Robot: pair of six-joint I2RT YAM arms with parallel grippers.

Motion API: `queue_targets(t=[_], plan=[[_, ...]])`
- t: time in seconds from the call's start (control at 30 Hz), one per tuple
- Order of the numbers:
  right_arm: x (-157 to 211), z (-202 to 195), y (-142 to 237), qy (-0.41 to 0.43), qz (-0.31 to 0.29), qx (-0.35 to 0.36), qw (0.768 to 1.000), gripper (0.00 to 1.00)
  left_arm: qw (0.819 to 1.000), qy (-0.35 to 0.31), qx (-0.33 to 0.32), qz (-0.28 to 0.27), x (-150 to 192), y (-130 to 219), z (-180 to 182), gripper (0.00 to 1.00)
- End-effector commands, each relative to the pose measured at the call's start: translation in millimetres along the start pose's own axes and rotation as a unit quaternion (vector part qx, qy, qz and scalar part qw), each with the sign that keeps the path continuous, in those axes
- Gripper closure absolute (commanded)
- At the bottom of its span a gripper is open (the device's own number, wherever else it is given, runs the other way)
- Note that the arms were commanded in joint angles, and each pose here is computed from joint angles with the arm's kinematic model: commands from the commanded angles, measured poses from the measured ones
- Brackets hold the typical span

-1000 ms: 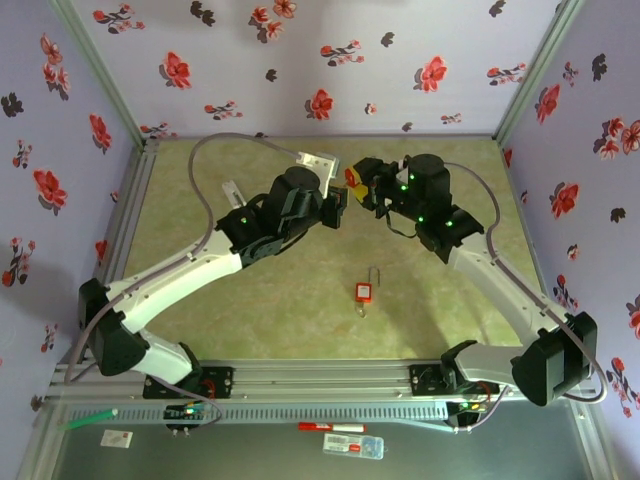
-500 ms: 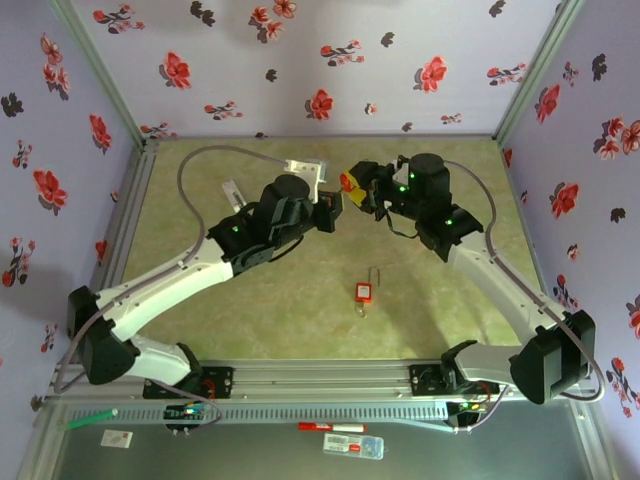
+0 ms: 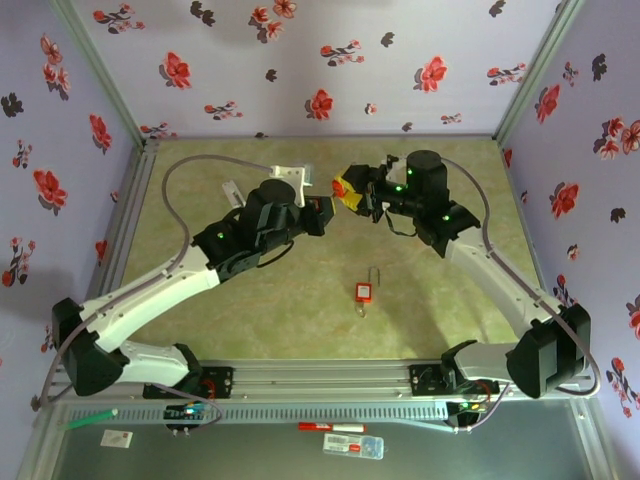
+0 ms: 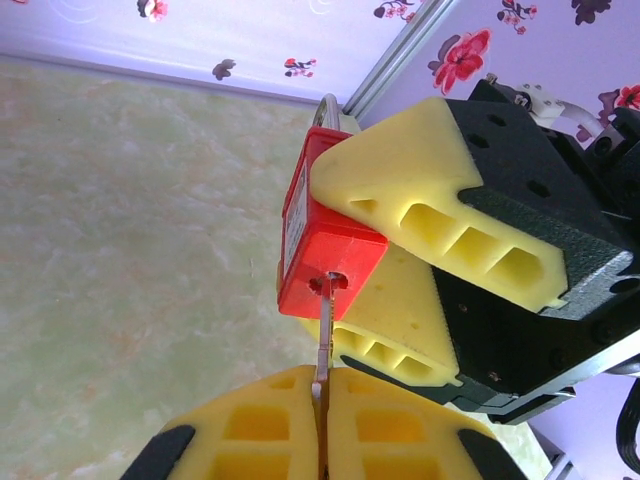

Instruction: Unlock with the key

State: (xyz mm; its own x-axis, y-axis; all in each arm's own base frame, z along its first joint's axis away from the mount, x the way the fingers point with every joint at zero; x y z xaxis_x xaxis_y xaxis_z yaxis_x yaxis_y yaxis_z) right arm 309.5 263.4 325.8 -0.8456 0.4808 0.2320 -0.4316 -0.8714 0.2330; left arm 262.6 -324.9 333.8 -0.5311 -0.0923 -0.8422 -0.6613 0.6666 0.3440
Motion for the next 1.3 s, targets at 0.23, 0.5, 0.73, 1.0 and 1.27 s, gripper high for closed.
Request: queue_targets(t=[0.23, 0.5, 0.73, 1.0, 1.27], plan=[[-14.0, -14.8, -6.2, -0.01, -0.011, 0.031, 0.999, 1.0, 0.998, 0.0, -0.033, -0.048, -22.3, 22.0, -3.8, 1.0], [-20.7, -7.4, -10.5, -0.006, -0.019, 0.022, 1.0, 1.0, 0.998, 0.023, -0.044, -0.036, -9.9, 16.7, -4.7, 1.0], [-19.9, -4.5, -13.6, -0.008, -0.012, 0.017, 1.0, 1.0, 0.998, 0.019, -0.052, -0.018, -3.5, 4.2, -5.5, 1.0], [-19.1, -5.7, -15.6, -0.009, -0.005, 0.019, 1.0, 1.0, 0.998, 0.007, -0.059, 0.008, 7.3, -9.6, -5.7, 1.0], [-17.8, -5.6, -14.9, -0.006, -0.002, 0.02, 1.0, 1.0, 0.996, -0.02, -0.083, 0.034, 17.7, -11.0, 3.3, 1.0]])
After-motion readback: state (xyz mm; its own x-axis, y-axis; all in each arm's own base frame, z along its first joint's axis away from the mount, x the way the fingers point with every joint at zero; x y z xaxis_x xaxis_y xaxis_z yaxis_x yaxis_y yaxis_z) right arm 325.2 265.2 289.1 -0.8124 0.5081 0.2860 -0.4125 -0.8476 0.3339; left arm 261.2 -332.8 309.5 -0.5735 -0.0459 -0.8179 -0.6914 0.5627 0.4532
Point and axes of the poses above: each hand's point on the last joint's axis, 136 mm out from that joint toward the fingers, its own y axis back along the fingers, its own z axis along the line the jaws close on, x = y × z, the point moved 1 cm from there along y, back along the fingers, and after that the axes turned 9 degrees about -y, right-handed, at the moved point
